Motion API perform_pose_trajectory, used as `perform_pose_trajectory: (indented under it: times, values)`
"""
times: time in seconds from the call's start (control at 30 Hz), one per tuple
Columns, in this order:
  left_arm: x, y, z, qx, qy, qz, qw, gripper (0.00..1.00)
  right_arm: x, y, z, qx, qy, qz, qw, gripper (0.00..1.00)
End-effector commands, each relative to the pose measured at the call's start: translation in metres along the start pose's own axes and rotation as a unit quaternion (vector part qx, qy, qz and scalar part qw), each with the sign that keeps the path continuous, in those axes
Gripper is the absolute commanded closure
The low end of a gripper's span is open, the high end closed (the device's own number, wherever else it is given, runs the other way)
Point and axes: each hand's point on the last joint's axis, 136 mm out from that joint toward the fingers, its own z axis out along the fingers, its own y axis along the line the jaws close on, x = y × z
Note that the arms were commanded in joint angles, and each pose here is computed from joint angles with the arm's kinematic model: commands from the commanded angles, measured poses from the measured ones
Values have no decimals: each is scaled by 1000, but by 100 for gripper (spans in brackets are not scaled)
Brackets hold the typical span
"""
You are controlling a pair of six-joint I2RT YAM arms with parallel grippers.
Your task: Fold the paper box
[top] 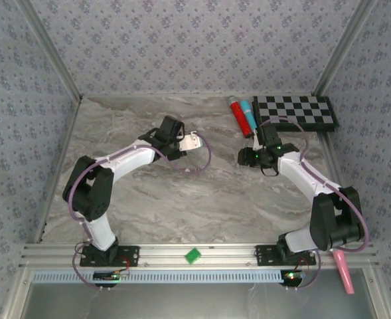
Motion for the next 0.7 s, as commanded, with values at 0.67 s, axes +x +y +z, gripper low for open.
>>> perform_pose_trajectory:
  times: [0.67]
  values:
    - [-3, -16, 12, -239, 54, 57, 968, 55, 8, -8, 4, 2, 2, 20, 1000, 45]
